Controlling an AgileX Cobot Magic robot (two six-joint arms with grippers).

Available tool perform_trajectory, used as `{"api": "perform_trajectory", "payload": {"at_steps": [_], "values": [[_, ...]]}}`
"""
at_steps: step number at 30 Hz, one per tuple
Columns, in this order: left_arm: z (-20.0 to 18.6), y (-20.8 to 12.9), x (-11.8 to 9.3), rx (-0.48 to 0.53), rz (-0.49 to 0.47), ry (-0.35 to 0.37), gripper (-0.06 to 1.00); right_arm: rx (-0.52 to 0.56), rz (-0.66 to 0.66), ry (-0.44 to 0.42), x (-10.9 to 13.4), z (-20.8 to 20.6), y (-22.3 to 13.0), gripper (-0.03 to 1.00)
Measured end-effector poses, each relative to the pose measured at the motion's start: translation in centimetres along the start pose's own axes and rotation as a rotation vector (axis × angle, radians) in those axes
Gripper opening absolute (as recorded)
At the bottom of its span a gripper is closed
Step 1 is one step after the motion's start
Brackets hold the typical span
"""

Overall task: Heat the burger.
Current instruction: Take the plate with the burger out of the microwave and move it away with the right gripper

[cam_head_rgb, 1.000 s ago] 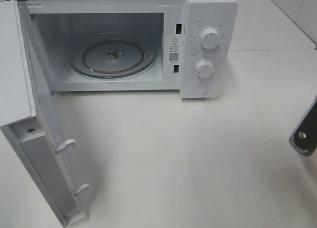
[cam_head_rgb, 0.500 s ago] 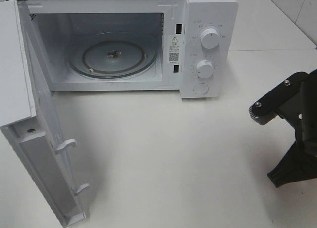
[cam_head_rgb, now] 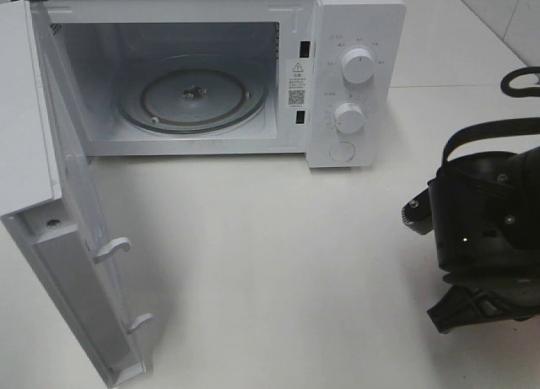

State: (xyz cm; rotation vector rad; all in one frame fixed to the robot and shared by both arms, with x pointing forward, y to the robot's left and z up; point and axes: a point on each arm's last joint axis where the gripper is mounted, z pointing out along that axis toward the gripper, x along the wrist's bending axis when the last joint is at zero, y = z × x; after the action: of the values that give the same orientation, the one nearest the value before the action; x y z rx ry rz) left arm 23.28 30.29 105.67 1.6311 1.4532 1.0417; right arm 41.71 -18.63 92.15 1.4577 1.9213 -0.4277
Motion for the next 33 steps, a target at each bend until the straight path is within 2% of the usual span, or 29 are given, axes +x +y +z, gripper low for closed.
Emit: {"api": "perform_trajectory", "payload": {"at_steps": [6,17,19,22,23,24,25,27,29,33], "values": [[0.0,0.0,0.0,0.000,0.000,0.000,0.99,0.064,0.019,0.006,0.4,2.2,0.5,0.09],[0.0,0.0,0.0,0.000,0.000,0.000,0.99,0.113,0.017,0.007,1.2,4.0,0.7,0.12],[0.0,0.0,0.0,0.000,0.000,0.000,0.99,0.108,0.018,0.019,1.3,4.1,0.7,0.17],[0.0,0.0,0.0,0.000,0.000,0.000,0.99,0.110,0.018,0.016,1.3,4.1,0.7,0.19],[0.0,0.0,0.0,0.000,0.000,0.000,0.99,0.110,0.018,0.014,1.3,4.1,0.7,0.25],[0.0,0.0,0.0,0.000,0.000,0.000,0.99,0.110,0.018,0.014,1.3,4.1,0.7,0.25],[0.0,0.0,0.0,0.000,0.000,0.000,0.99,0.111,0.018,0.013,1.3,4.1,0.7,0.32],[0.0,0.0,0.0,0.000,0.000,0.000,0.99,0.111,0.018,0.012,1.3,4.0,0.7,0.35],[0.0,0.0,0.0,0.000,0.000,0.000,0.99,0.109,0.033,0.021,1.1,3.8,0.7,0.46],[0.0,0.0,0.0,0.000,0.000,0.000,0.99,0.097,0.073,0.052,0.7,3.0,1.1,0.49]]}}
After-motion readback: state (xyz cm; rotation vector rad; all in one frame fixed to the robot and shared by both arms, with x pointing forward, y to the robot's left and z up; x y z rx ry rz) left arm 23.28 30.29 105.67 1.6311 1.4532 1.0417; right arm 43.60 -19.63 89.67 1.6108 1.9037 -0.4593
